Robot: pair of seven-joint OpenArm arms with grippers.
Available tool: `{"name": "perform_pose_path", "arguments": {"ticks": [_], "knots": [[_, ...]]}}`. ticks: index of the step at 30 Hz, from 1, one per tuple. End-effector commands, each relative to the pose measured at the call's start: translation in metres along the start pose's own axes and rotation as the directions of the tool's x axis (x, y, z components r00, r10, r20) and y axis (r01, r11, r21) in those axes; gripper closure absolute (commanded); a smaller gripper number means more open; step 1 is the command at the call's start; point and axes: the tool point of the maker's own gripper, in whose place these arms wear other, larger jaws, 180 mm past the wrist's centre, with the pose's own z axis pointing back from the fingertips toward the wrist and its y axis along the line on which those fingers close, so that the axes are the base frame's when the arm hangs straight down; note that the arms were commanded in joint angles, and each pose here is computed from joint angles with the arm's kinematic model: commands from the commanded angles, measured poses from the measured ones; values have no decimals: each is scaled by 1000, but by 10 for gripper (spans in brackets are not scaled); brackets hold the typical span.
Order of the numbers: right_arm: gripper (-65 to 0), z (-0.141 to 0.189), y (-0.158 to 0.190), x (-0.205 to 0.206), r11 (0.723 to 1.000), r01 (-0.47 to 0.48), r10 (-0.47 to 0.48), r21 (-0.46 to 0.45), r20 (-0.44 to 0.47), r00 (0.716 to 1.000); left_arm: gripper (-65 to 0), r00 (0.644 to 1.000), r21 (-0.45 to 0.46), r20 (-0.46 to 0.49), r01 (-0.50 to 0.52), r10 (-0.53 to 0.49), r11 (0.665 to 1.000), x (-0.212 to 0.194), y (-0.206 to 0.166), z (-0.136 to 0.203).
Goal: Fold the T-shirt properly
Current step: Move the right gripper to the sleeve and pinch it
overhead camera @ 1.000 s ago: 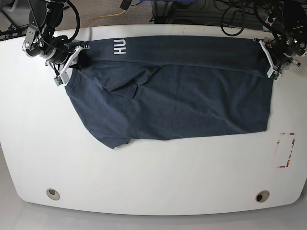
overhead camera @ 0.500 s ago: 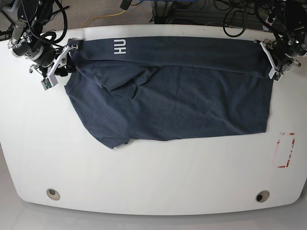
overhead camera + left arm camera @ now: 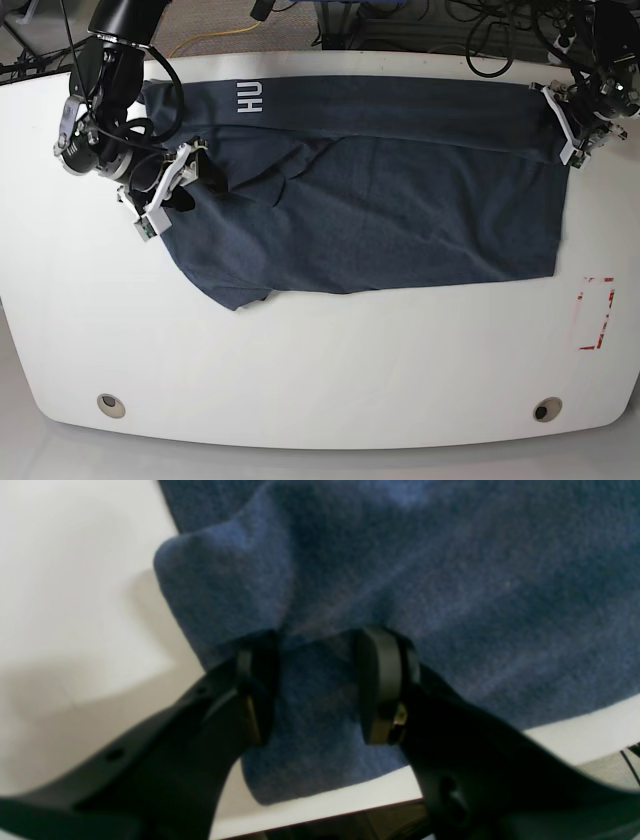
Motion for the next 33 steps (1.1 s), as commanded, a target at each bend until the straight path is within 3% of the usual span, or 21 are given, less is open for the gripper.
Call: {"name": "perform_pose_path", "arguments": {"ticks": [1,9,19,27,29,33], "knots": [[-380,-1,-3,20,999,-44,44,-4,31,999,-242,995,12,-95,18,-17,1000,-21,1,-1],[-380,-31,8,35,983,-182,182,7,-67,981,-242,995,11,-94,17,-16,1000,-21,1,-1],[-379,-68,28,14,973,-213,226,84,-192,955,-242,995,11,-94,17,-16,1000,-21,1,-1],[-373,-76,43,12,968,-222,241,117,-193,951,-242,995,11,-96,14,-13,1000,-22,1,-1],[-335,-76,43,12,968,-222,241,117,-191,952,-242,995,11,-95,14,-13,1000,-22,1,-1],[-128,-77,44,17,968,-220,238,118,-164,957,-242,996,11,-93,14,-13,1000,-21,0,-1]]}}
